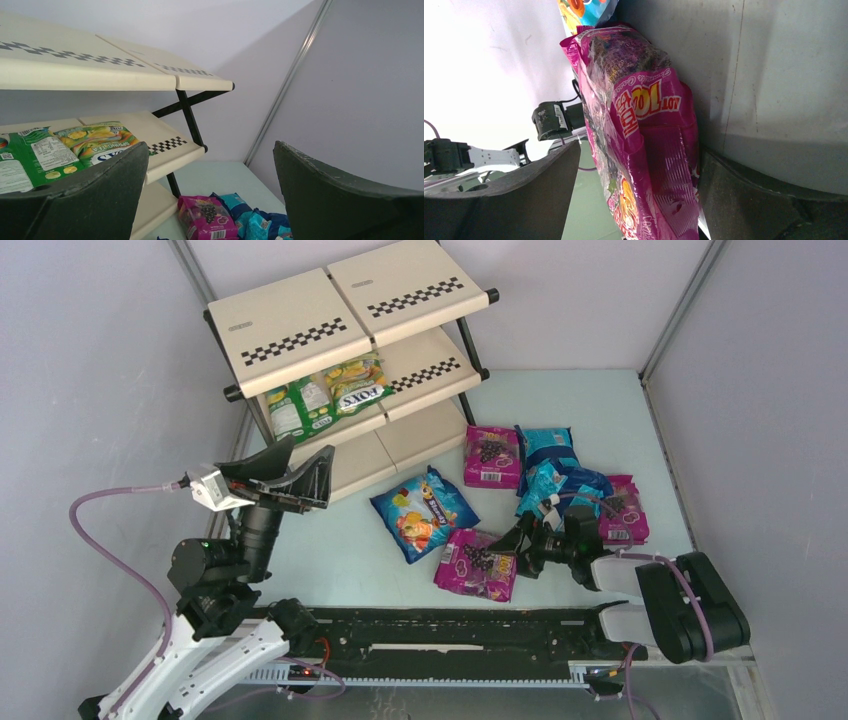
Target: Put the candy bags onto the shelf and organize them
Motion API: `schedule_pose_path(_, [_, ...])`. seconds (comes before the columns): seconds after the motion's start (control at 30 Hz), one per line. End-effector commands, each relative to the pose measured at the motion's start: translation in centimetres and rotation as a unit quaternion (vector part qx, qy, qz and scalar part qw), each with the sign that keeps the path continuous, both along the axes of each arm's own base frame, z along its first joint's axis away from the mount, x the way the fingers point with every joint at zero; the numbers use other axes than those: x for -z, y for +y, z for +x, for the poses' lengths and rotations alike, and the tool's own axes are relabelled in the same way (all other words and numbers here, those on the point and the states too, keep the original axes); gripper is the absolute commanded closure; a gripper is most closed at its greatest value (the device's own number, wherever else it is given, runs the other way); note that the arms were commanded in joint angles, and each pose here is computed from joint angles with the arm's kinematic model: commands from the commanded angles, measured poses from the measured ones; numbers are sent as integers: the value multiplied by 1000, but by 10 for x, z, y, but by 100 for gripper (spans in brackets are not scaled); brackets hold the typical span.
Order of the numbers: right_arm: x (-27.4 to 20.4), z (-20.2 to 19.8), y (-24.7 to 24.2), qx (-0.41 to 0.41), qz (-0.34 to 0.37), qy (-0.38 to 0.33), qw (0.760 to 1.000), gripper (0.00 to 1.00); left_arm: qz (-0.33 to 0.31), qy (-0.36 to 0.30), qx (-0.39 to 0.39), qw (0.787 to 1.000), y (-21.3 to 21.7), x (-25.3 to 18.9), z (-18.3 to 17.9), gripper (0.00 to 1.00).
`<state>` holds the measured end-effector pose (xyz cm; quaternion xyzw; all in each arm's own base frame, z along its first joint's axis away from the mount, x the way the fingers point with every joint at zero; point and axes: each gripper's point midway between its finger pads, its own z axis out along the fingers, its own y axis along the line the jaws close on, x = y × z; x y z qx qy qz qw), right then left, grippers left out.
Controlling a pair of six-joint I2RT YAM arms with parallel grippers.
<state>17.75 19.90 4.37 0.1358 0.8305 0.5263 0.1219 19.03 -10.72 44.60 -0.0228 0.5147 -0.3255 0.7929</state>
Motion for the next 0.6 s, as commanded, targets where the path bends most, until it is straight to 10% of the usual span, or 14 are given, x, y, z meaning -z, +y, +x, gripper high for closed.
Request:
schedule_pose_path(0.0, [26, 17, -26, 56, -109, 16, 992, 1, -4, -3, 3, 1000, -3, -2, 2, 0])
schedule_pose_path(0.57, [23, 20, -7, -53, -74, 37, 995, 11, -6, -4, 1, 1000, -1, -2, 1, 0])
